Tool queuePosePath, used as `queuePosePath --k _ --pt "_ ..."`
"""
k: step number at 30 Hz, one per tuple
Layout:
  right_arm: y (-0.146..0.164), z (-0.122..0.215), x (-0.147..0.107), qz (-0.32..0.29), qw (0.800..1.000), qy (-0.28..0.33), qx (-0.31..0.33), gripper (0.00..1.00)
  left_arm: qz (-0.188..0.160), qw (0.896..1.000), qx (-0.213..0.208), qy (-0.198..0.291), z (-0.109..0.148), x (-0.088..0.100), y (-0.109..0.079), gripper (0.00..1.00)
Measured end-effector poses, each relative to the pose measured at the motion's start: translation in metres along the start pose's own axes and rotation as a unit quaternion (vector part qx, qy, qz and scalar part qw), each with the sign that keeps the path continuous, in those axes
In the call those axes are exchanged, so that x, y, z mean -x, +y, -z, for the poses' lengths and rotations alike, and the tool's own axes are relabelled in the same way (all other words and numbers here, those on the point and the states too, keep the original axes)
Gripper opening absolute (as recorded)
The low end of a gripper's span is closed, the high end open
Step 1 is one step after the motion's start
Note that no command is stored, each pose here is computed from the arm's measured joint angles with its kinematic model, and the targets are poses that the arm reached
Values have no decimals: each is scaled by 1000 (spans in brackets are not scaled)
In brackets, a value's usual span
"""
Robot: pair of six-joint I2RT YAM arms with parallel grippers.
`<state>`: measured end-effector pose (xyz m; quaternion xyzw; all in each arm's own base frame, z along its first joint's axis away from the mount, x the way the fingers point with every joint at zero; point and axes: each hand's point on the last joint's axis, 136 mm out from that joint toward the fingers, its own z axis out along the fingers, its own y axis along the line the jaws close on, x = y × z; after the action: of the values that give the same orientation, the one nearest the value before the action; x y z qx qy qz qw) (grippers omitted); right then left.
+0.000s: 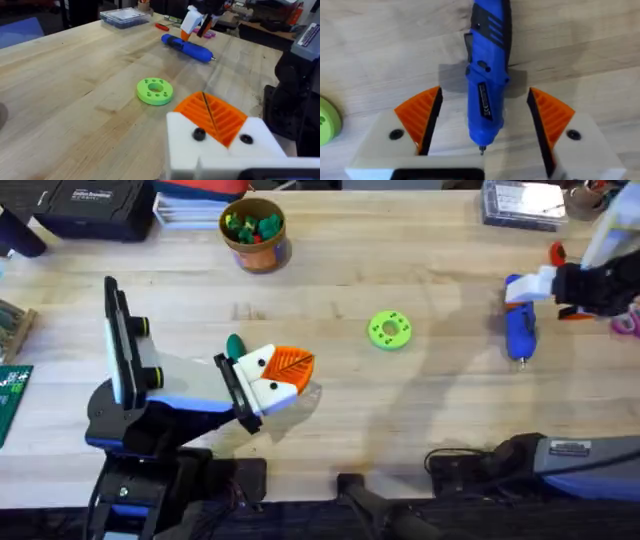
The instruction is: Pick up the gripper from the table and insert it into the empty holder that is missing its gripper. Then pick up a screw, insert it into the mounting hole, and use the screwdriver to tighten it. Finally, clean up the table by picking up the vegetable and placing it into the bucket.
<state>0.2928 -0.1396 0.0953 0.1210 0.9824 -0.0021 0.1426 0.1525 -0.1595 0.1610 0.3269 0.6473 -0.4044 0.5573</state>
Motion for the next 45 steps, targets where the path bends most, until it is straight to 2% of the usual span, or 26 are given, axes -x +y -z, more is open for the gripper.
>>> queuePosePath --k 3,11,20,21,25,28,31,34,40,45 --pt "-2 -14 4 6 1000 19 5 994 0 1000 0 0 0 0 0 4" --pt "-12 -30 48 29 999 13 9 994 0 1000 0 0 0 0 0 4" --pt "-1 -61 36 78 995 62 31 951 0 1000 -1 0 0 0 0 4" --pt "-2 -63 36 80 994 64 32 927 0 1000 -1 0 0 0 0 4" --pt "-3 -66 34 89 993 69 30 683 0 1000 -1 0 0 0 0 4" --pt "-3 -68 33 93 993 71 31 616 0 1000 -1 0 0 0 0 4" --pt "-4 -69 34 96 992 72 30 480 0 1000 -1 0 0 0 0 4" --pt "-4 -69 35 97 992 69 29 395 0 1000 -1 0 0 0 0 4" --pt "-5 -71 38 100 993 64 26 37 0 1000 -1 0 0 0 0 4" --pt "-4 -71 36 101 992 68 27 26 0 1000 -1 0 0 0 0 4"
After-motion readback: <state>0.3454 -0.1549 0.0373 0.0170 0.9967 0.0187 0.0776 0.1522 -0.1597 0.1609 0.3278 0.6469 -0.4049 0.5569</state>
